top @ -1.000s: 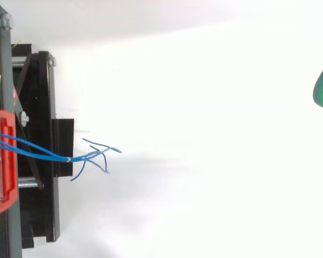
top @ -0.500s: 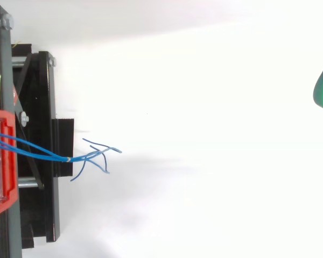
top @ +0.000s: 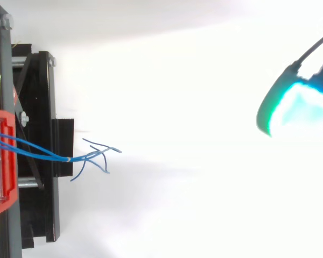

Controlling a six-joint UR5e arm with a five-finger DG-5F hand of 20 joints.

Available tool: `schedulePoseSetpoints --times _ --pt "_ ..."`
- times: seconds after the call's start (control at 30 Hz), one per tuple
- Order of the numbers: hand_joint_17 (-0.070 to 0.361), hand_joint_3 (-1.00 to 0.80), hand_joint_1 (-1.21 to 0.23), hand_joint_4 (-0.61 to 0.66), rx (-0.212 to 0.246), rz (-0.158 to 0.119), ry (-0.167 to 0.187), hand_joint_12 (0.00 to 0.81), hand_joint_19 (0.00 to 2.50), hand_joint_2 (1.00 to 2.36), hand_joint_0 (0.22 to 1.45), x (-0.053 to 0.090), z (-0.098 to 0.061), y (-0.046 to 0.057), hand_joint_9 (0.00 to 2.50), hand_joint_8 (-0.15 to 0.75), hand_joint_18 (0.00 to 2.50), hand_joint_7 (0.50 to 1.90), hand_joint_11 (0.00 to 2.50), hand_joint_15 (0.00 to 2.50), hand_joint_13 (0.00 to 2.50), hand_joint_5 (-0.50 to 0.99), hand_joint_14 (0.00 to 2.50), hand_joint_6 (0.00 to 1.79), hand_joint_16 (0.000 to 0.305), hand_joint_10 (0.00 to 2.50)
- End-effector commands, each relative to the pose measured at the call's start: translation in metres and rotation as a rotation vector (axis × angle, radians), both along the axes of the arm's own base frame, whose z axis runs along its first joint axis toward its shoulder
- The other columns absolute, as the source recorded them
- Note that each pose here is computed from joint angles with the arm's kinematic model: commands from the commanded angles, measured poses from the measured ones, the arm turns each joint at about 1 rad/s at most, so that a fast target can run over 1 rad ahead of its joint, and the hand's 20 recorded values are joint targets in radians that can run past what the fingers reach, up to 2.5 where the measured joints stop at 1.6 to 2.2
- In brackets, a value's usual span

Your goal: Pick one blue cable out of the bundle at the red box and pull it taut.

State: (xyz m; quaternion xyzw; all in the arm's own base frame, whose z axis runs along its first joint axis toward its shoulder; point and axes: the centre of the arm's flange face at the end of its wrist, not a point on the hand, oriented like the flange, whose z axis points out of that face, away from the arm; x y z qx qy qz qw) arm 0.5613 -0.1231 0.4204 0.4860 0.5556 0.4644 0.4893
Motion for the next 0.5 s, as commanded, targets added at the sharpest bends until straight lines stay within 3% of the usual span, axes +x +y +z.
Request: schedulePoseSetpoints --times 0.0,0.2,0.3,0.47 --pt "0.149 -0.50 -0.63 0.24 0.002 0.010 0.005 0.411 0.29 1.00 0.42 0.009 -0.011 0.006 0.31 0.335 0.45 0.66 0.13 0.21 0.43 -0.23 0.01 0.50 0.066 0.00" --pt "0.149 -0.50 -0.70 0.24 0.003 0.021 -0.007 0.410 0.31 1.00 0.42 0.031 -0.038 0.012 0.32 0.331 0.45 0.66 0.14 0.22 0.43 -0.23 0.01 0.50 0.066 0.00" --pt "0.143 -0.50 -0.80 0.24 0.000 0.027 -0.002 0.408 0.29 1.00 0.44 0.041 -0.054 0.016 0.30 0.320 0.41 0.68 0.17 0.21 0.37 -0.22 0.01 0.50 0.064 0.00" --pt "0.137 -0.50 -0.89 0.20 0.004 0.033 -0.016 0.399 0.23 1.00 0.48 0.053 -0.070 0.020 0.20 0.290 0.22 0.71 0.19 0.16 0.18 -0.21 0.01 0.50 0.061 0.00"
